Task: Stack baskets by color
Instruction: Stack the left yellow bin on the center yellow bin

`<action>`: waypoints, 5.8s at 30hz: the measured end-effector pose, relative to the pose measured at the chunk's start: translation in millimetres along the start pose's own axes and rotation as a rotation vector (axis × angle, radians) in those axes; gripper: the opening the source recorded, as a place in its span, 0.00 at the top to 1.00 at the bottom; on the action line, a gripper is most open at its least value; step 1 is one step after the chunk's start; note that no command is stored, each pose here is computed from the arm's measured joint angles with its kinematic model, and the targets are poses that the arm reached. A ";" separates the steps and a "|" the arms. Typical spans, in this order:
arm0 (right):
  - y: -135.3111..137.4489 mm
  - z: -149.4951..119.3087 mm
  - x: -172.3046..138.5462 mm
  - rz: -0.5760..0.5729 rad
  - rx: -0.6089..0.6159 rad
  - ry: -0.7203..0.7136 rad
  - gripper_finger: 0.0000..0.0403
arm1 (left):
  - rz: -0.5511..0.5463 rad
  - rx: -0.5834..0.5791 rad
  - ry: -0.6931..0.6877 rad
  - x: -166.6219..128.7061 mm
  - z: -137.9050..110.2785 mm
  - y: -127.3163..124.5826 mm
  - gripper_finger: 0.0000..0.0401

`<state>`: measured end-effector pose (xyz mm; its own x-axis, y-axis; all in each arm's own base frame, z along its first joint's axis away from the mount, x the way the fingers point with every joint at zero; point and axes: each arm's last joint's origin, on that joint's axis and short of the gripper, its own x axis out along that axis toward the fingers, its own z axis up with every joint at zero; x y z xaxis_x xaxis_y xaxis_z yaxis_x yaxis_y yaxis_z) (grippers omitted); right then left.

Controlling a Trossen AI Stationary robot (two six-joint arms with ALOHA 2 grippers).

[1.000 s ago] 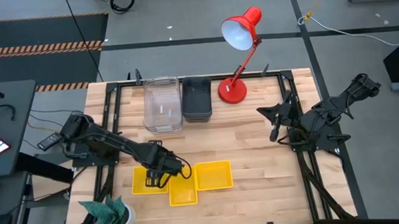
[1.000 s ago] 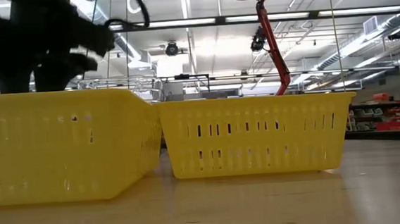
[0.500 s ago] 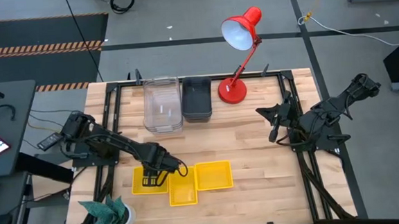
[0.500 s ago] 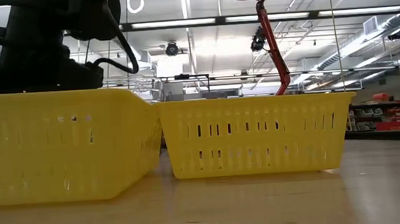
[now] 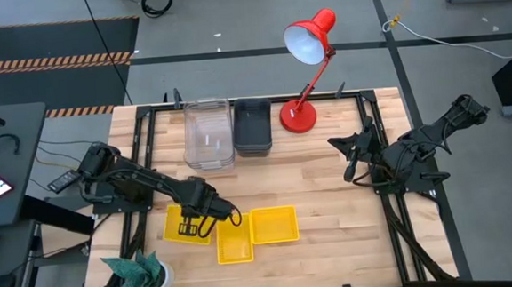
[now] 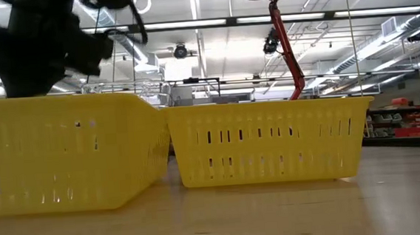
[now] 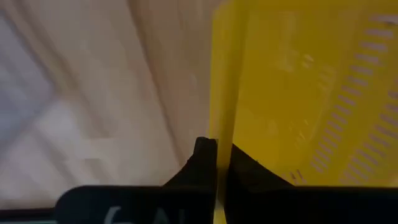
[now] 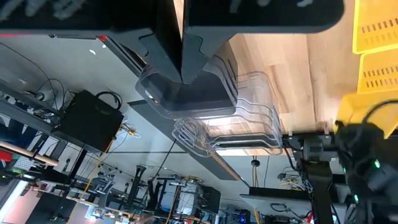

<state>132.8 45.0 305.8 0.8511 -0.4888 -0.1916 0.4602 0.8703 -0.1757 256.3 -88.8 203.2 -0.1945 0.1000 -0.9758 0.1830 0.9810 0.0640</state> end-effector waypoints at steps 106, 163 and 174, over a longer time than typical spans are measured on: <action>2.0 -4.7 0.6 0.049 0.031 0.026 0.98 | 0.182 0.971 -0.404 -42.0 84.5 -45.5 0.98; 2.0 -4.7 0.6 0.049 0.031 0.026 0.98 | -0.188 0.908 -0.486 -42.6 87.7 -20.8 0.97; 2.0 -4.6 0.6 0.049 0.032 0.025 0.98 | -0.206 0.863 -0.407 -22.3 98.3 -22.6 0.96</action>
<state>133.1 46.2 300.9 0.8664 -0.4464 -0.2237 0.4260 0.8946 -0.1349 351.2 -129.5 202.9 0.0163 -0.2842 -0.9586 0.8569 0.4980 -0.1331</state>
